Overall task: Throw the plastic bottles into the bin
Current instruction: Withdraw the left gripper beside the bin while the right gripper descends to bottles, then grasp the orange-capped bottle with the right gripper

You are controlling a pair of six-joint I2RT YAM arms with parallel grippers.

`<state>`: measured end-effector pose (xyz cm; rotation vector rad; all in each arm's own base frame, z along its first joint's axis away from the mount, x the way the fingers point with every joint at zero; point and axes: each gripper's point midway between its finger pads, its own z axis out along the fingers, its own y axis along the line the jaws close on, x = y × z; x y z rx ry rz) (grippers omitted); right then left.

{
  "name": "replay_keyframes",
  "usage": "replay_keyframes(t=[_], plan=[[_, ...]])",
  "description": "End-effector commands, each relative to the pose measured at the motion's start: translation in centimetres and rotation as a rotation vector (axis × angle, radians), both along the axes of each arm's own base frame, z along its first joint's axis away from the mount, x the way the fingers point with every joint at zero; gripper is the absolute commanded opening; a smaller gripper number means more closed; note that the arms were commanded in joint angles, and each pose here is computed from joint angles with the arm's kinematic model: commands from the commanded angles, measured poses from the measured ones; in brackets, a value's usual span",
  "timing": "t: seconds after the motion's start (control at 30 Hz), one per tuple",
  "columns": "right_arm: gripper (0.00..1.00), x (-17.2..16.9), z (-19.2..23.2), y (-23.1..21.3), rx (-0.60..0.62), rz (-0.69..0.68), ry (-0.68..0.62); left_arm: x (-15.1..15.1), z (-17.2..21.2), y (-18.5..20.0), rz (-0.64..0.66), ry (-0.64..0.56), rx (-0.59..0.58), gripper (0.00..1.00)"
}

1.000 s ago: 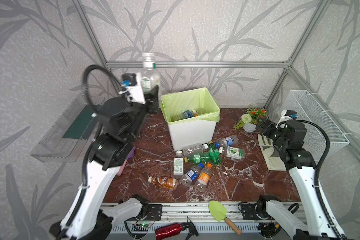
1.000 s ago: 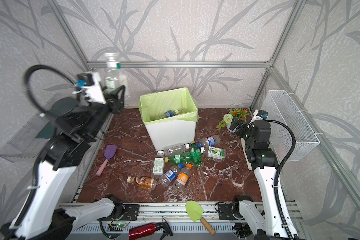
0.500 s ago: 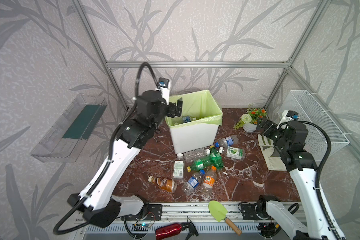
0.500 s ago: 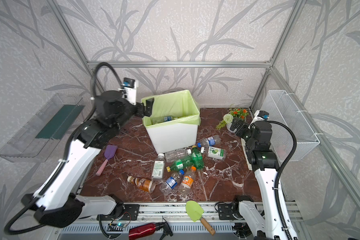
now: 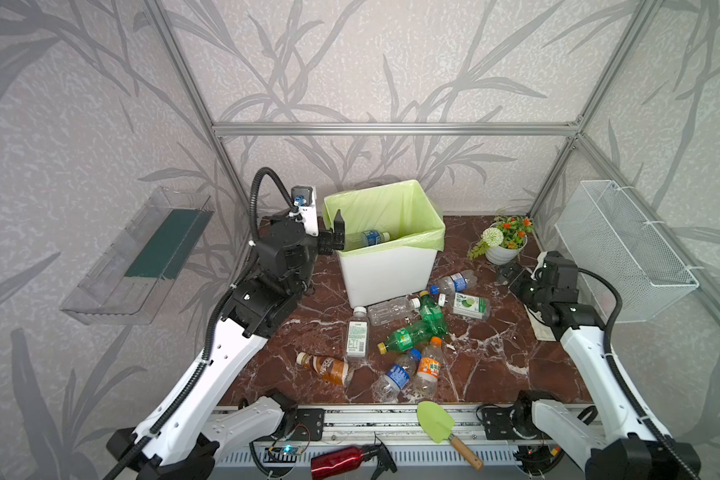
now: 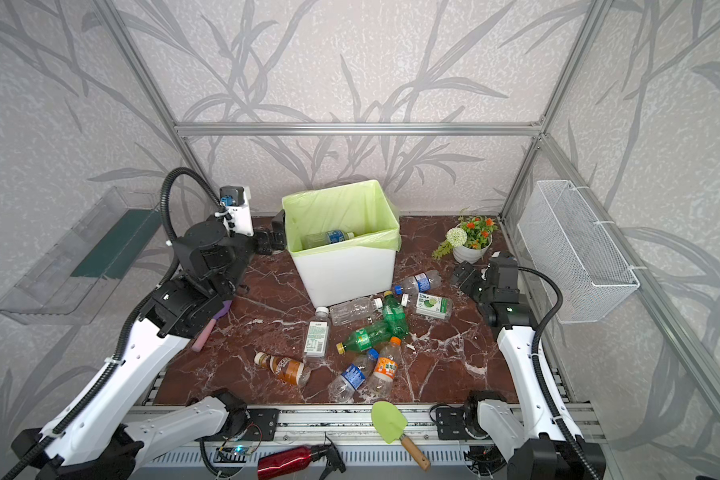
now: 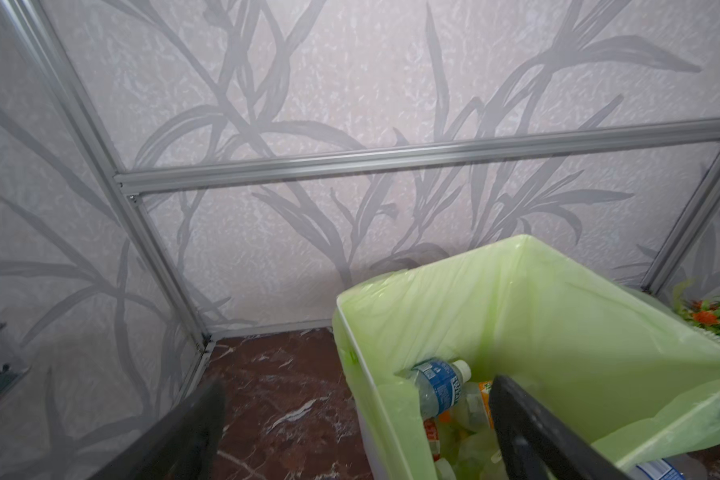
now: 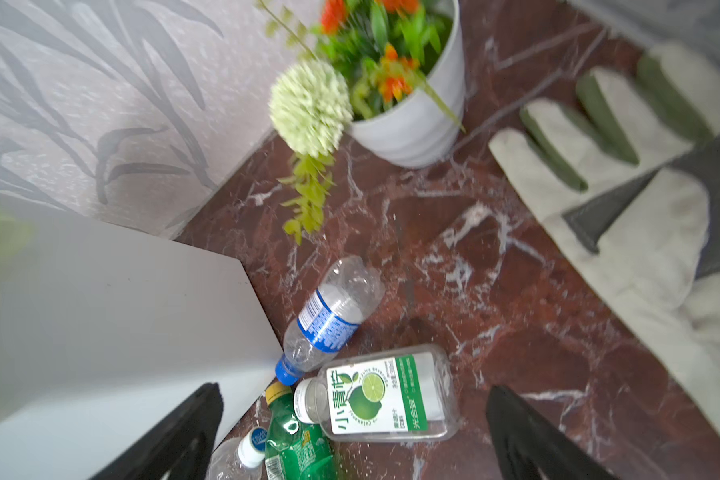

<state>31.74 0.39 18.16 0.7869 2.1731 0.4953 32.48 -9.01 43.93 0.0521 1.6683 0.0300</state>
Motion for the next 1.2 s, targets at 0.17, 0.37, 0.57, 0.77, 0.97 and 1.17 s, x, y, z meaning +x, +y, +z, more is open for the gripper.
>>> replay_keyframes(t=[0.17, 0.37, 0.57, 0.77, 0.97, 1.17], plan=[[0.99, -1.7, -6.2, 4.1, 0.213, -0.068, 0.222, -1.6, -4.8, 7.5, 0.22, 0.091, -0.208, 0.99], [0.98, -5.5, -7.8, 8.2, 0.147, 0.146, 0.381, -2.0, -8.4, 6.4, 0.149, 0.164, -0.154, 0.99], [0.89, -11.4, -9.1, 13.1, 0.141, 0.335, 0.475, -2.4, -10.2, 7.3, 0.194, 0.176, -0.15, 0.99], [0.85, -16.4, -10.6, 16.0, 0.088, 0.457, 0.556, -2.1, -10.9, 7.2, 0.192, 0.196, -0.13, 0.99], [0.83, -16.9, -11.1, 18.1, 0.065, 0.543, 0.552, -2.3, -10.8, 7.1, 0.182, 0.187, -0.131, 0.99], [0.86, -16.7, -11.1, 20.7, 0.042, 0.625, 0.544, -3.0, -10.9, 7.0, 0.167, 0.188, -0.135, 0.99]])
